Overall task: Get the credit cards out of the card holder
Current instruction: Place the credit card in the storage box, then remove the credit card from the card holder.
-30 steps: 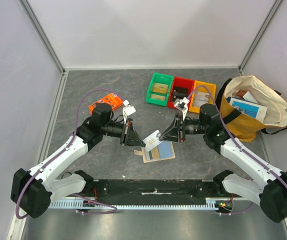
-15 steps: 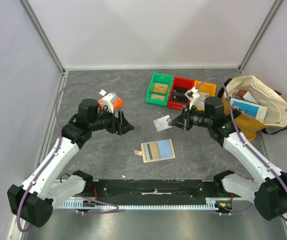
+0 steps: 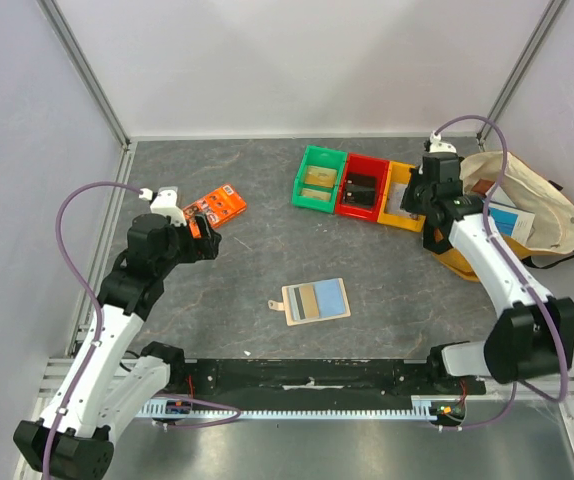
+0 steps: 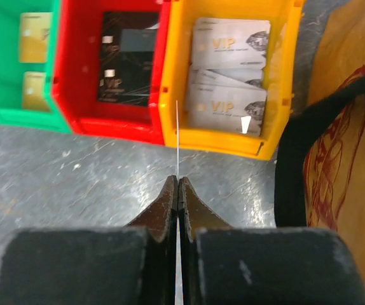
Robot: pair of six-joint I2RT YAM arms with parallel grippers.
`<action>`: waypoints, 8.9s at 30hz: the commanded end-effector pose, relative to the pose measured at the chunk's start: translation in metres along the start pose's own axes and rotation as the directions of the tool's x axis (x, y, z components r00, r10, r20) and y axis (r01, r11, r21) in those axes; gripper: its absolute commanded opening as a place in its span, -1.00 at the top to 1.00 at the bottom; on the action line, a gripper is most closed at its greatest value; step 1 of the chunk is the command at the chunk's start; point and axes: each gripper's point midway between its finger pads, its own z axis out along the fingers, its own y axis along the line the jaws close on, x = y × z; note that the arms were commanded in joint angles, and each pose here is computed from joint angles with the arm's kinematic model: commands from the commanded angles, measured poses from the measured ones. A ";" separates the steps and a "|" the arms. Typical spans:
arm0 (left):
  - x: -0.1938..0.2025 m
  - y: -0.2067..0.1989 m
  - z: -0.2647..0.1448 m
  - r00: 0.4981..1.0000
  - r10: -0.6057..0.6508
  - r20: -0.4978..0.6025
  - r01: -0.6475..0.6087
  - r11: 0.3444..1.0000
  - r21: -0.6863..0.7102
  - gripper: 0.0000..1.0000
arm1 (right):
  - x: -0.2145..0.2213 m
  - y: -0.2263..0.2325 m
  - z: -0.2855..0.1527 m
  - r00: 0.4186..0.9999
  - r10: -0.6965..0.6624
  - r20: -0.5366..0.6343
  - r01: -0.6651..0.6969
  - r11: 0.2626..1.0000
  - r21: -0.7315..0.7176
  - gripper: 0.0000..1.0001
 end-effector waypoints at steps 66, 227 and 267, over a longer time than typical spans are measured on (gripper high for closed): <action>0.046 -0.057 0.016 0.969 -0.171 -0.181 0.215 0.939 0.267 -0.75 | 0.086 0.151 -0.064 0.977 -0.212 0.013 0.196 0.873 -0.446 -0.76; 0.222 -0.105 0.032 0.836 -0.174 -0.520 0.336 0.912 0.235 0.96 | 0.221 0.143 -0.033 0.762 -0.637 -0.119 0.607 0.766 -0.210 -0.43; 0.173 -0.198 0.078 0.791 -0.313 -0.526 0.532 0.777 0.336 -0.21 | 0.277 0.121 -0.002 0.875 -0.324 -0.360 0.064 0.814 -0.577 0.68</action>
